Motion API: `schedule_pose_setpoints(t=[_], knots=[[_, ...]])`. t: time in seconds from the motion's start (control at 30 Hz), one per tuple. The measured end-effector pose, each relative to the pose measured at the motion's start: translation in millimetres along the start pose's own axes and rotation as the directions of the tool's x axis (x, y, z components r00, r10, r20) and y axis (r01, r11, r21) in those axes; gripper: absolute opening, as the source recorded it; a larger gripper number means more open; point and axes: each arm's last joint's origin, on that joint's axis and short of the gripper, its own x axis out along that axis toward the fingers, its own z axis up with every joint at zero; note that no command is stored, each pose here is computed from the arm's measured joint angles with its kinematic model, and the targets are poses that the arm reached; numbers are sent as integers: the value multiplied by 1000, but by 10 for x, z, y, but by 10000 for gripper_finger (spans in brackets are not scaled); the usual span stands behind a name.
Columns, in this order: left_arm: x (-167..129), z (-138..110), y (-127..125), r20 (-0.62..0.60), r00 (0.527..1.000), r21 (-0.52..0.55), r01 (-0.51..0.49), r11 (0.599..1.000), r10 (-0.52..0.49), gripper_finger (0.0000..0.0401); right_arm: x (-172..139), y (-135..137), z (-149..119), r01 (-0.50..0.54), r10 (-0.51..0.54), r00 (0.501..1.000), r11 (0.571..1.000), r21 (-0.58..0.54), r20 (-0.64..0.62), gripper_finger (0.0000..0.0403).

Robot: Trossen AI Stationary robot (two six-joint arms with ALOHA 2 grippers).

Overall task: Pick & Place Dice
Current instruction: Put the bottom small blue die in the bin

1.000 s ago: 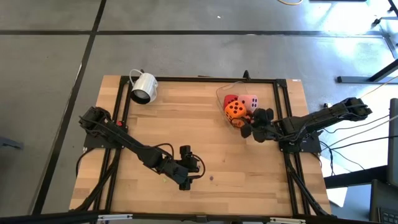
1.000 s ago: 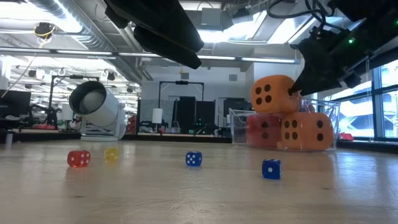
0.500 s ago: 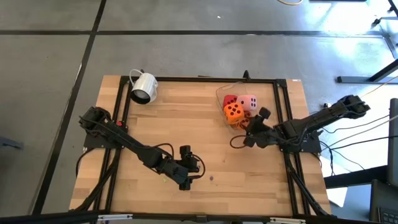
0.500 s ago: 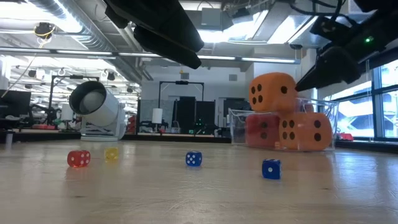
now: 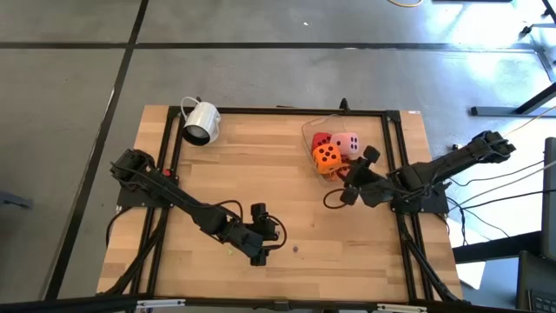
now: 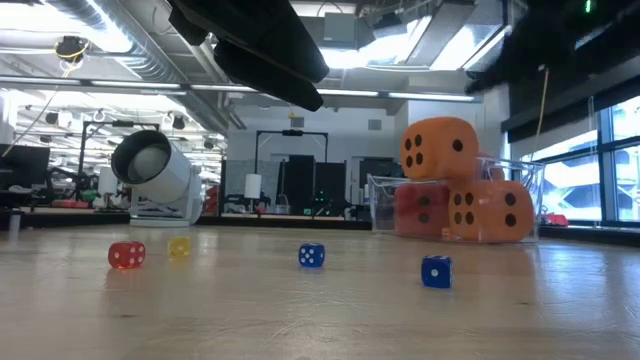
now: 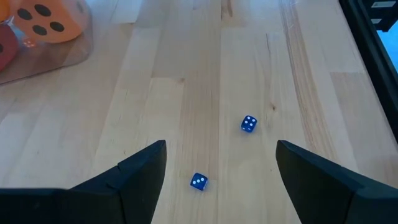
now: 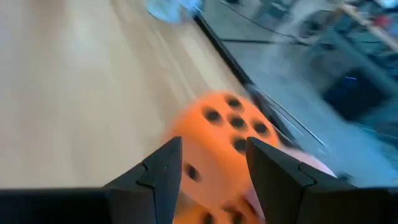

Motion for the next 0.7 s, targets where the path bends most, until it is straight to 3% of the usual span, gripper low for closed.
schedule_pose_setpoints(t=[0.2, 0.37, 0.6, 0.7], knots=[[0, 0, 0, 0, 1000, 26, 0, 1000, 0, 294, -234, 57, 324, -240, 233, 969, 966, 100, 76, 178], [0, 0, 1, 1, 1000, 83, -3, 997, 3, 294, -299, 152, 445, -506, 487, 862, 845, 172, 141, 178], [0, -1, -3, -4, 1000, 91, 10, 996, -10, 294, -281, 291, 511, -651, 639, 751, 759, 27, 169, 178], [0, -4, -11, -15, 999, 90, 39, 995, -38, 294, -264, 354, 567, -667, 657, 722, 744, -39, 216, 178]])
